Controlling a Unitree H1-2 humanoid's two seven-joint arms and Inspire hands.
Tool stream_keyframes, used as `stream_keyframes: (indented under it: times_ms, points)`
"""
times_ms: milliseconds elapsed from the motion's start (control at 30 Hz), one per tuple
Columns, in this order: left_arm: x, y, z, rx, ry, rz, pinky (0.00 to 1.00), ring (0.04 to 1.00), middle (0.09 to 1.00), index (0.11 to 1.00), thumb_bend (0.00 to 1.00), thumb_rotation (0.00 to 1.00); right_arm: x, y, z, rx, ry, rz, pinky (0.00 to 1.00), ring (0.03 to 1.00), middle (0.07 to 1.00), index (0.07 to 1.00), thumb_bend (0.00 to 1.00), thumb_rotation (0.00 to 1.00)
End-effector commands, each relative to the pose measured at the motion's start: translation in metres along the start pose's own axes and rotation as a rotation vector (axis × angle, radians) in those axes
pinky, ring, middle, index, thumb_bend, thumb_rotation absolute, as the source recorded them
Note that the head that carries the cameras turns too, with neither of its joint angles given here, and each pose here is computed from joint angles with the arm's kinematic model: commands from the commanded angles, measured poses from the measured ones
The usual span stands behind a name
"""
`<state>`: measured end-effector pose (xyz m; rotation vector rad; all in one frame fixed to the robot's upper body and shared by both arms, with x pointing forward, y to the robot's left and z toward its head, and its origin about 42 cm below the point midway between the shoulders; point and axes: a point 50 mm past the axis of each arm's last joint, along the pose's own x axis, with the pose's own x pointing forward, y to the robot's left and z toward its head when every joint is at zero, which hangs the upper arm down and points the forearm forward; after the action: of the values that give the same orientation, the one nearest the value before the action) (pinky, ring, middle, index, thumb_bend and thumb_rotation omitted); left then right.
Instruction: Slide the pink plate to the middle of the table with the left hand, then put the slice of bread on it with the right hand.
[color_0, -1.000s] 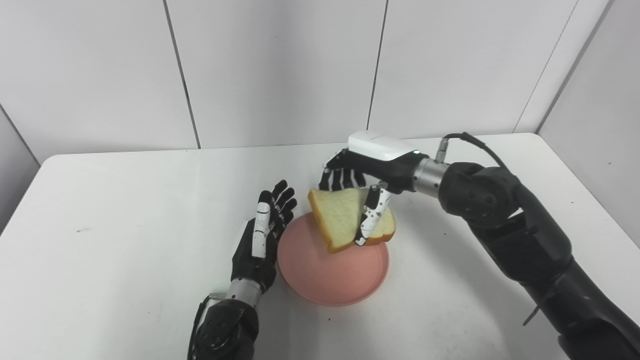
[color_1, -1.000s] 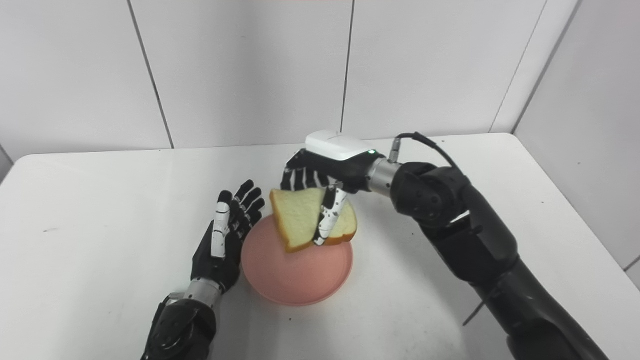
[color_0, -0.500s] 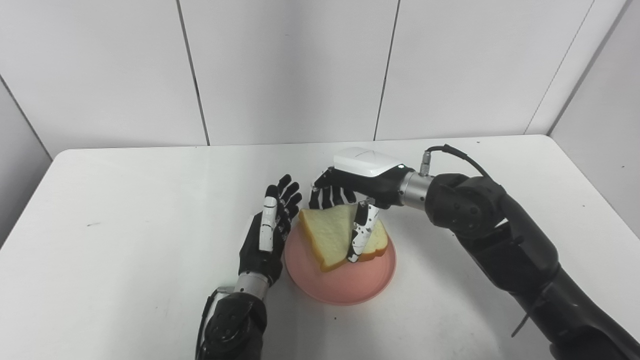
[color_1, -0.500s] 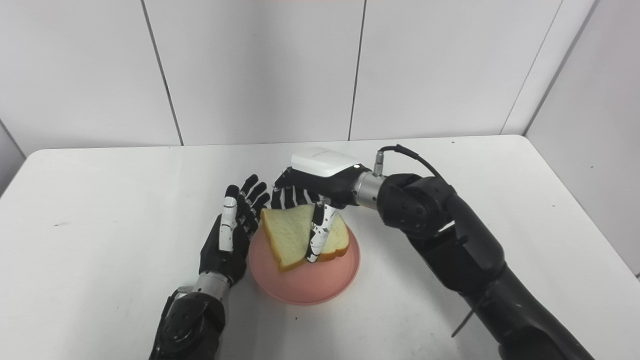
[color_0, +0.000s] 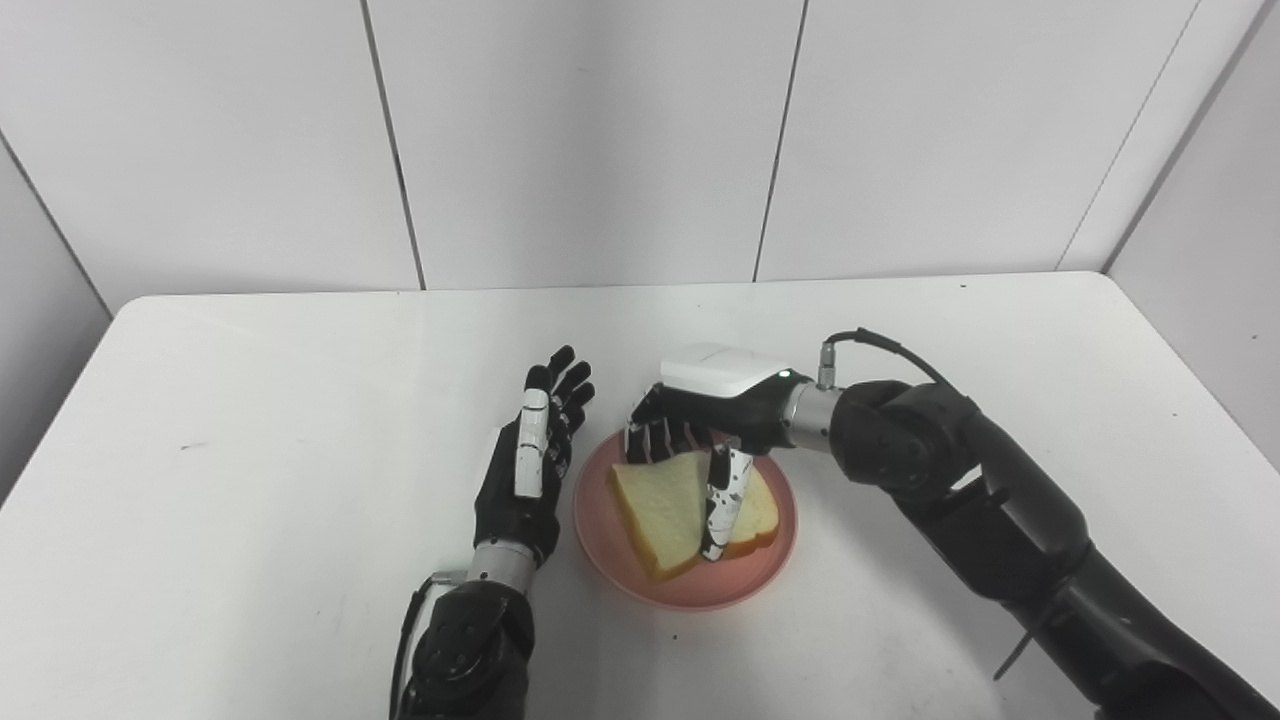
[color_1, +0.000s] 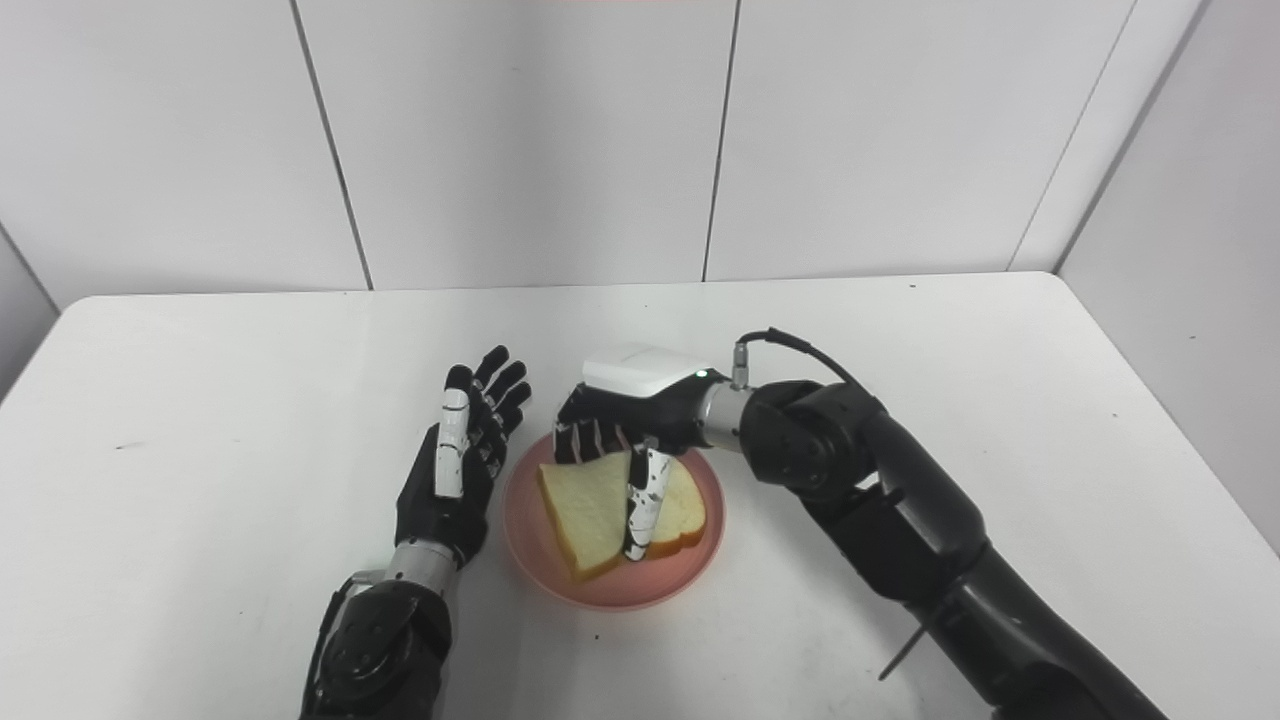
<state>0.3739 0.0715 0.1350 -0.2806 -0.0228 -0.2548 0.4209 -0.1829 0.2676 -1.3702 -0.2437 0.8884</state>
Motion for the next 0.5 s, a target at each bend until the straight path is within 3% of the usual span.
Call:
stream_keyframes:
  times_ms: [0,267,400,433,467]
  points:
    - [0.008,-0.012,0.015,-0.008,-0.054,-0.015,0.98,0.930,0.922,0.895,0.72,1.00,0.001,-0.015,0.004,-0.047,-0.021,-0.059,0.39,0.450,0.484,0.492,0.53,0.00]
    - [0.008,-0.011,0.014,-0.001,-0.048,-0.015,0.99,0.925,0.916,0.896,0.72,1.00,0.007,-0.004,0.001,-0.111,-0.019,-0.065,0.41,0.488,0.497,0.486,0.53,0.00]
    - [0.007,-0.010,0.013,-0.003,-0.046,-0.017,0.97,0.922,0.918,0.899,0.72,1.00,0.003,-0.002,0.002,-0.138,-0.033,-0.092,0.46,0.555,0.487,0.503,0.53,0.01]
    - [0.008,-0.010,0.013,-0.004,-0.046,-0.017,0.97,0.920,0.918,0.900,0.72,1.00,0.002,-0.002,0.003,-0.147,-0.038,-0.104,0.49,0.595,0.597,0.499,0.52,0.09]
    - [0.008,-0.010,0.013,-0.006,-0.044,-0.016,0.97,0.919,0.917,0.899,0.71,1.00,0.001,-0.003,0.004,-0.160,-0.046,-0.114,0.53,0.638,0.664,0.625,0.69,0.18]
